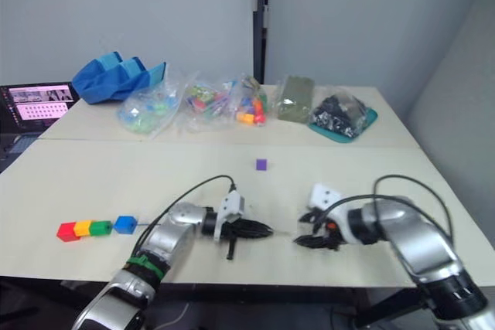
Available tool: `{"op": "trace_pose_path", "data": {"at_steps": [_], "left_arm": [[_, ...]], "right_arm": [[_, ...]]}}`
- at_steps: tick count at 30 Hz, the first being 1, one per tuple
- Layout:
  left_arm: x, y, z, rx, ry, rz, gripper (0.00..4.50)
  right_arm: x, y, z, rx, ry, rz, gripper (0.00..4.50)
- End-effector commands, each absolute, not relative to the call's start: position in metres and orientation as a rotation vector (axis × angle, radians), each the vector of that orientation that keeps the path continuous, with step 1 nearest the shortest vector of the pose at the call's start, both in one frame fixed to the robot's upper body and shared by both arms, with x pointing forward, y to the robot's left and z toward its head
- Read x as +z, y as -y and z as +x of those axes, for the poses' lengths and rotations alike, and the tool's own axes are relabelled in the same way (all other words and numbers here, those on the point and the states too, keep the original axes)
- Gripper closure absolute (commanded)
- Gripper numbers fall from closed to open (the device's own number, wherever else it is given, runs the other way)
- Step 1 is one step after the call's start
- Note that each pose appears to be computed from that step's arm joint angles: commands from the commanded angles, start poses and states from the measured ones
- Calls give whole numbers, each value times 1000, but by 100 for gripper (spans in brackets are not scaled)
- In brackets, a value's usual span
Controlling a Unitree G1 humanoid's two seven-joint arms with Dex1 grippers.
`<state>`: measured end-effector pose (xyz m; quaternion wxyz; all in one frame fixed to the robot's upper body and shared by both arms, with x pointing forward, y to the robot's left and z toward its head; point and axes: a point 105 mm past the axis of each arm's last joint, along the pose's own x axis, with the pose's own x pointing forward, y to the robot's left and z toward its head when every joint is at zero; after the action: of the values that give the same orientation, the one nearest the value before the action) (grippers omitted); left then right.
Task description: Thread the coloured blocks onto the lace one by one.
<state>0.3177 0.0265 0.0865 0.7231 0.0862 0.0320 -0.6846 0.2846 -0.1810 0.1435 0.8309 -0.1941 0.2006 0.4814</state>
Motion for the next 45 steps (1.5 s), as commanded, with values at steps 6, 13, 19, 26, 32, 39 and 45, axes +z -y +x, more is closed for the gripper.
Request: {"op": "trace_pose_path", "data": {"at_steps": [6,13,19,26,32,39,45], "left_arm": [[100,-63,323,-1379,-52,62,450],[99,-92,324,-1330,-91,97,450],[101,-98,325,-1309,-90,101,450],[103,-107,323,-1253,-67,96,450],[102,-117,314,-1185,-59,91,450],[101,-130,305,-1088,-57,97,450],[101,-135,294,-1048,-64,92,450]], "right_arm": [[164,232,267,713,-171,-198,3],[140,252,251,495,-82,-129,3],[132,250,251,492,-78,-123,3],[142,232,277,550,-36,-117,3],[146,199,322,602,-46,-99,3],[155,132,384,697,-8,-101,3],[148,95,418,694,-39,-130,3]]}}
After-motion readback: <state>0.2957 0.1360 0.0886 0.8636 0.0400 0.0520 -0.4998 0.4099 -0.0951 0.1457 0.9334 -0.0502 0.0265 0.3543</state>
